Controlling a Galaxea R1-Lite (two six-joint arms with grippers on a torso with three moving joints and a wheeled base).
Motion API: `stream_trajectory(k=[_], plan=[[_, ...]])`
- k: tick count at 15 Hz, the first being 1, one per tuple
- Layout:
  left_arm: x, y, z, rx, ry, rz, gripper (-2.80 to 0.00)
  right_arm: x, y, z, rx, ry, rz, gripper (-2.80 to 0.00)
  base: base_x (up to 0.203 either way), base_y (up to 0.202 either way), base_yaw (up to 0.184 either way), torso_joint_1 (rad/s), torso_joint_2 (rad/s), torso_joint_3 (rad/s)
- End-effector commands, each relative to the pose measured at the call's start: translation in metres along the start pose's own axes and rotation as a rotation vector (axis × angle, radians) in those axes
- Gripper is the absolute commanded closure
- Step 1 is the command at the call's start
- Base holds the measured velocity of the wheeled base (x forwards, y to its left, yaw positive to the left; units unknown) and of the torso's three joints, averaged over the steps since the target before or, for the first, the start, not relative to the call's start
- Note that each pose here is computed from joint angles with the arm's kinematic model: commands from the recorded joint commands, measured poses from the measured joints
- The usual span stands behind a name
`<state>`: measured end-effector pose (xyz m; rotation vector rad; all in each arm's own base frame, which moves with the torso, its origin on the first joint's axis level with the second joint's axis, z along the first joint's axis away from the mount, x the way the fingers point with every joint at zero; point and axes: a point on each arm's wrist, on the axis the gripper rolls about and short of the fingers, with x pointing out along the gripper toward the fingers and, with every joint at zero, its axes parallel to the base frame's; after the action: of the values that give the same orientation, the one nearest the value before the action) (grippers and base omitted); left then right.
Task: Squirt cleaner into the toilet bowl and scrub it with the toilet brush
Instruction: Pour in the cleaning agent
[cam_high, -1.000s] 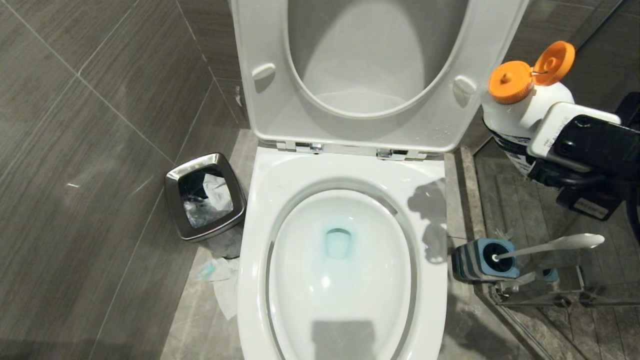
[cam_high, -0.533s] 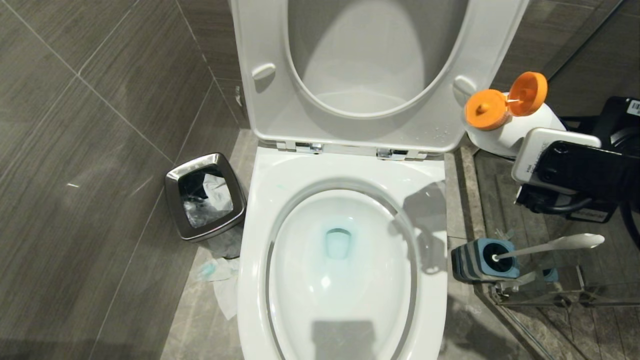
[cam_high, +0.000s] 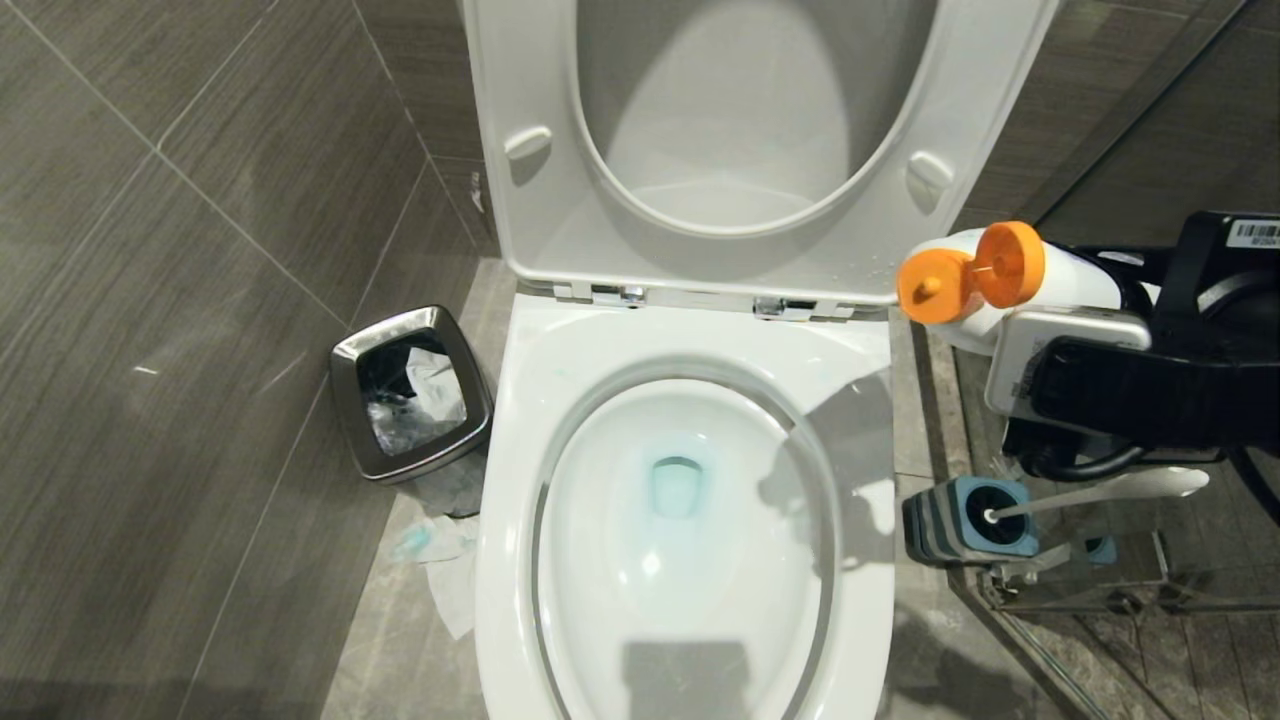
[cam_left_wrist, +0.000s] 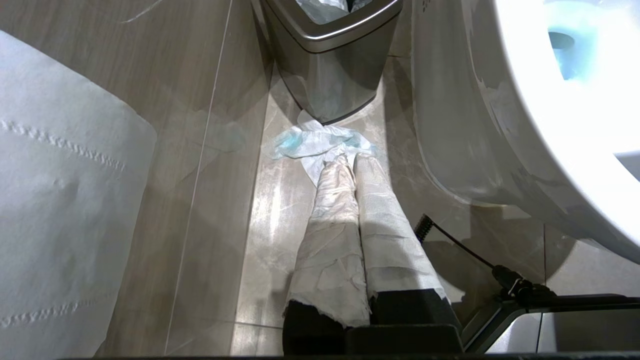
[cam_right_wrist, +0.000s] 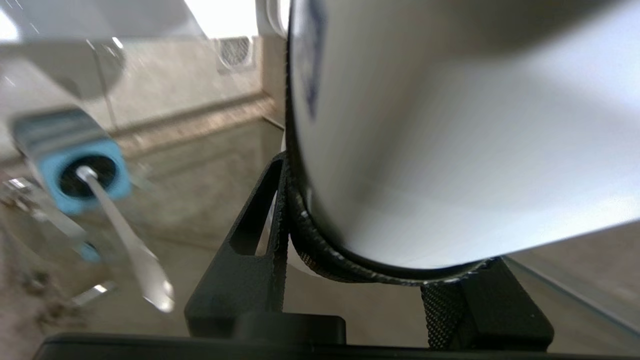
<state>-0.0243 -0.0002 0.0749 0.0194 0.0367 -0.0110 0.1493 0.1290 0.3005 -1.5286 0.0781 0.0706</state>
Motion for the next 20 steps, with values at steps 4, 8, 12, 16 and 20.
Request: stream_trajectory(k=[4, 8, 12, 16, 20], plan=[[0.0, 0.0, 0.0, 0.0, 0.0, 0.001, 0.0, 0.005, 0.001, 0.007, -0.09, 0.002, 0.007, 0.0, 0.0, 0.0, 0.0, 0.0, 0.0, 0.0], [0.0, 0.0, 0.0, 0.0, 0.0, 0.0, 0.0, 0.01, 0.007, 0.016, -0.133, 0.014, 0.024, 0.0, 0.0, 0.0, 0.0, 0.0, 0.0, 0.0], [0.0, 0.0, 0.0, 0.0, 0.0, 0.0, 0.0, 0.013, 0.007, 0.019, -0.122, 0.061, 0.007, 0.0, 0.0, 0.0, 0.0, 0.0, 0.0, 0.0], [0.0, 0.0, 0.0, 0.0, 0.0, 0.001, 0.0, 0.011, 0.006, 0.019, -0.129, 0.093, -0.002, 0.0, 0.0, 0.0, 0.0, 0.0, 0.0, 0.0], [0.0, 0.0, 0.0, 0.0, 0.0, 0.0, 0.0, 0.011, -0.006, 0.024, -0.189, 0.083, -0.024, 0.0, 0.0, 0.0, 0.0, 0.0, 0.0, 0.0]])
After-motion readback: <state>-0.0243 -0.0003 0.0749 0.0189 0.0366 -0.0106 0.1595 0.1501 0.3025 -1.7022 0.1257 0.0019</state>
